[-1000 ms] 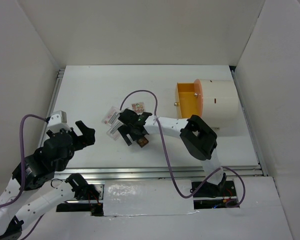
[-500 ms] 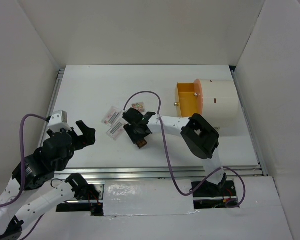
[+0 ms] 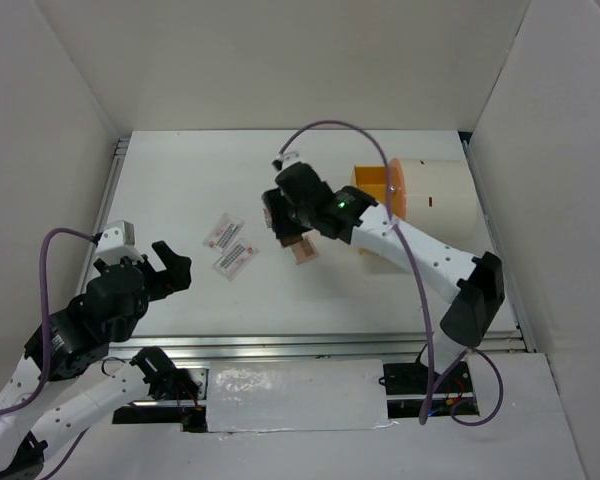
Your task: Organize the makeup
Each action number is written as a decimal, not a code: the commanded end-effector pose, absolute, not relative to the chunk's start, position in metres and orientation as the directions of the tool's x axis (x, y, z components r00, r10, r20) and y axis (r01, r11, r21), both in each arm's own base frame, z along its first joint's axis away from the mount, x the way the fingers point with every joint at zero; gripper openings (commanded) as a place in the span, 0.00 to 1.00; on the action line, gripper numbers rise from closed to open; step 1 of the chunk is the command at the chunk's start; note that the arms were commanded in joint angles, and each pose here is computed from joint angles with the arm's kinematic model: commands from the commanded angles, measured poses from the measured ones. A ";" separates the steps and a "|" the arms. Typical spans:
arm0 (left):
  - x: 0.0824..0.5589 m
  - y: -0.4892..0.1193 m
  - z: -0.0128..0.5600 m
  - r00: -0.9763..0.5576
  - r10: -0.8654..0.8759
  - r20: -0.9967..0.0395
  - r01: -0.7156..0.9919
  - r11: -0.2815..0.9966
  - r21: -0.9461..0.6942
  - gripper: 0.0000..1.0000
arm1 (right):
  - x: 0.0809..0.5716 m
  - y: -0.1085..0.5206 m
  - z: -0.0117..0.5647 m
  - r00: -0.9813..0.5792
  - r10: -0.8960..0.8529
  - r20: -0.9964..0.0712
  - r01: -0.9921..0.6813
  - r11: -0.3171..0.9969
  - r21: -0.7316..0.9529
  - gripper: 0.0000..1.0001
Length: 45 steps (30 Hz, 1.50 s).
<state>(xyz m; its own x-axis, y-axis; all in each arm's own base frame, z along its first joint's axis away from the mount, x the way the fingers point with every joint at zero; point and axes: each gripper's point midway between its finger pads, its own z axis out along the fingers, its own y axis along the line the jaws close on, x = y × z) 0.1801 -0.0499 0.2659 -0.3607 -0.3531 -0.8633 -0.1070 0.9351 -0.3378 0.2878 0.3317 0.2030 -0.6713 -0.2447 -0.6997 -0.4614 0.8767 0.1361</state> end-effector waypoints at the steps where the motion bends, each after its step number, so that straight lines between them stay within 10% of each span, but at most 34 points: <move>1: 0.182 -0.051 0.274 -0.330 -0.370 -0.868 -0.086 0.928 -0.363 0.99 | 0.322 0.265 0.243 -0.675 -0.146 -0.723 -0.272 0.960 0.060 0.46; 20: 0.179 -0.052 0.279 -0.318 -0.378 -0.869 -0.057 0.923 -0.381 0.99 | 0.366 0.092 0.250 -0.706 0.013 -0.709 0.108 0.990 -0.090 0.52; 28: 0.178 -0.052 0.279 -0.315 -0.382 -0.869 -0.052 0.921 -0.386 0.99 | 0.363 0.094 0.255 -0.698 0.021 -0.715 0.102 0.992 -0.071 0.83; 37: 0.178 -0.051 0.279 -0.311 -0.386 -0.868 -0.062 0.920 -0.387 0.99 | 0.356 0.182 0.302 -0.629 -0.056 -0.775 -0.143 0.989 0.045 0.86; 45: 0.177 -0.049 0.279 -0.310 -0.393 -0.866 -0.069 0.918 -0.392 0.99 | 0.339 0.301 0.209 -0.686 -0.245 -0.685 -0.357 0.934 0.024 0.88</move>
